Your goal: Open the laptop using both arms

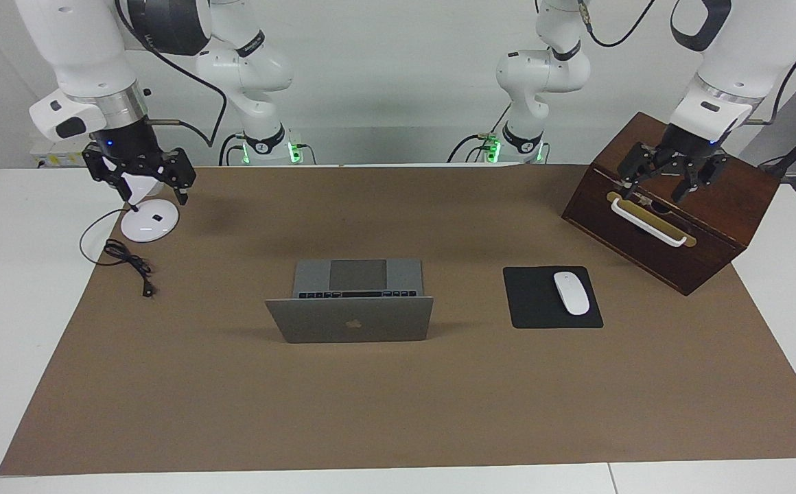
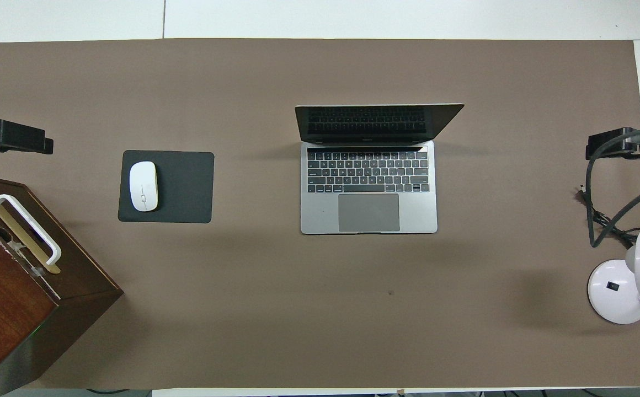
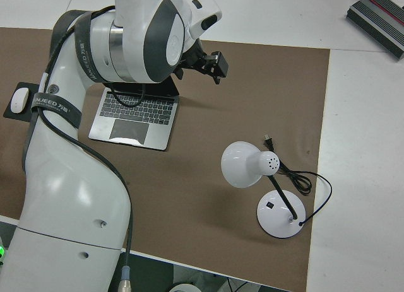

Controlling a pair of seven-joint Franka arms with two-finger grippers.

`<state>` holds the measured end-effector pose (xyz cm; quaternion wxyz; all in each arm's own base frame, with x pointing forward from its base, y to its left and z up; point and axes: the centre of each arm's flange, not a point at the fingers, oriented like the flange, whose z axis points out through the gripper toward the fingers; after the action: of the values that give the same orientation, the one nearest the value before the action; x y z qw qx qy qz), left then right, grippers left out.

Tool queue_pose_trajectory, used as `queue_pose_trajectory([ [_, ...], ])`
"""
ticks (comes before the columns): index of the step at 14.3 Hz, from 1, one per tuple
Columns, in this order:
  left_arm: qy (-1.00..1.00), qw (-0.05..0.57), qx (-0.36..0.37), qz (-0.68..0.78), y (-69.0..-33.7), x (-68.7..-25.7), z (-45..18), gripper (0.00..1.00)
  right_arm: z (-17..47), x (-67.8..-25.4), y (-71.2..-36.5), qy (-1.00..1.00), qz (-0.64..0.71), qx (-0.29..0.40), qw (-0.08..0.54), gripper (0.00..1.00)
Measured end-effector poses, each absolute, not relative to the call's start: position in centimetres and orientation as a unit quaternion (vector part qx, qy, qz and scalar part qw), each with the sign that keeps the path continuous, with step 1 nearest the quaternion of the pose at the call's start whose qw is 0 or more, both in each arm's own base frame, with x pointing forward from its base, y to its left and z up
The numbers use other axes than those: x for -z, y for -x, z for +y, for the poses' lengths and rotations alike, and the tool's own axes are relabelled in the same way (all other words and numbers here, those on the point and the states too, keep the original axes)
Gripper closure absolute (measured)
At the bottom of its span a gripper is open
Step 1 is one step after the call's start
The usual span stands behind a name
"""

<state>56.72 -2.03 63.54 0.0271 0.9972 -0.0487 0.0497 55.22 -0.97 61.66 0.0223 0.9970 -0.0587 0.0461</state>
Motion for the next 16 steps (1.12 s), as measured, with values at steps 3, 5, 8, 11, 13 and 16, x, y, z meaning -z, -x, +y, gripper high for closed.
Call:
queue_pose_trajectory([
  [3,-0.998,0.027,-0.05,-0.041,-56.7,-63.5,-1.8,0.0,-0.5,-61.6,-55.2,-0.994,-0.1,-0.045,0.004,0.0],
  [5,-0.998,0.022,-0.05,-0.038,-56.7,-63.5,-1.8,0.0,-0.2,-61.6,-55.2,-0.993,-0.112,-0.045,-0.002,0.0],
  [8,-0.998,0.02,-0.05,-0.036,-56.7,-63.5,-1.8,0.0,0.0,-61.6,-55.2,-0.991,-0.126,-0.044,-0.011,0.0],
  [11,-0.998,0.021,-0.05,-0.026,-56.9,-62.9,-2.0,0.0,0.0,-61.6,-55.3,-0.991,-0.128,-0.043,-0.014,0.0],
  [13,-0.998,0.021,-0.051,-0.024,-57.0,-62.3,-2.1,0.0,0.0,-61.6,-55.3,-0.991,-0.128,-0.043,-0.014,0.0],
  [16,-0.998,0.021,-0.052,-0.024,-57.0,-62.0,-2.2,0.0,0.0,-61.5,-55.3,-0.991,-0.128,-0.041,-0.014,0.0],
])
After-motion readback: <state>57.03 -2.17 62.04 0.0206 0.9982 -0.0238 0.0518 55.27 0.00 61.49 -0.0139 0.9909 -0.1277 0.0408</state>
